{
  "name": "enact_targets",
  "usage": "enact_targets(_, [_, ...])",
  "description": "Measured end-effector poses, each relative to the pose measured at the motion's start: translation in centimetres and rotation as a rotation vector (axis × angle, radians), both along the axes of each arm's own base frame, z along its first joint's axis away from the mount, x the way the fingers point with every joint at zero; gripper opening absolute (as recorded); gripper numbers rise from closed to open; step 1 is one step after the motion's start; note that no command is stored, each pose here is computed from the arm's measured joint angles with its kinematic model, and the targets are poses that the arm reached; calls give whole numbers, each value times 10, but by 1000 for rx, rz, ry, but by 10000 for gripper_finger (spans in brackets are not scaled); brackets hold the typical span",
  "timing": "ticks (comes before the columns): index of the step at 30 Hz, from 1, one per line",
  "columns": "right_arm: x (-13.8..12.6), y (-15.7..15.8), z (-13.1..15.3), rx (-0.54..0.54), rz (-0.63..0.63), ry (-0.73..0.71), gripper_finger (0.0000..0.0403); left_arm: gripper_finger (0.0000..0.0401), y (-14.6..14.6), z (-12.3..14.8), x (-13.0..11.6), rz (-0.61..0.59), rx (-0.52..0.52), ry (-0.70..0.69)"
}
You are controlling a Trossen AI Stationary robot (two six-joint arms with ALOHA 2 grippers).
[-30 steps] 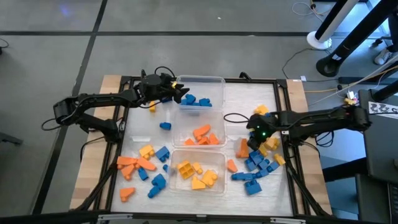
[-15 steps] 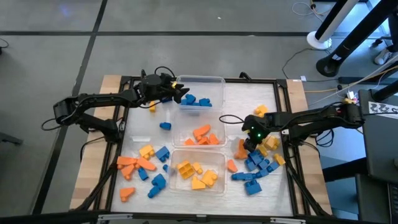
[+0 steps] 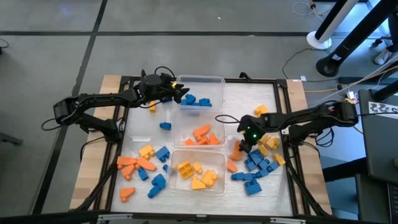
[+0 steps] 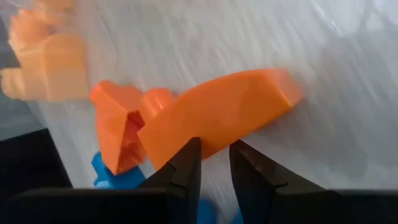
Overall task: Sort blocks
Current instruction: Put the orange game piece into the middle transparent bin
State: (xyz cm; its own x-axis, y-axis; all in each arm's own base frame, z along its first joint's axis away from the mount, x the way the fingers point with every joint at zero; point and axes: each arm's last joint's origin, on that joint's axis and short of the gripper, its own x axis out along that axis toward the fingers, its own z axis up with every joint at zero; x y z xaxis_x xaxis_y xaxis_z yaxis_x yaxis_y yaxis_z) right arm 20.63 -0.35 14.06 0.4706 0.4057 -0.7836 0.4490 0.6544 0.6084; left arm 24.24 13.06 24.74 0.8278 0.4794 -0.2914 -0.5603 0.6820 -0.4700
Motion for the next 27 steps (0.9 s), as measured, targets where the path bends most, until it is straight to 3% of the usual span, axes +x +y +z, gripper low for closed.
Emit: enact_targets(27, [45,-3,-23,-11,39,-292,85,246,0,0,0,-1,0,-1])
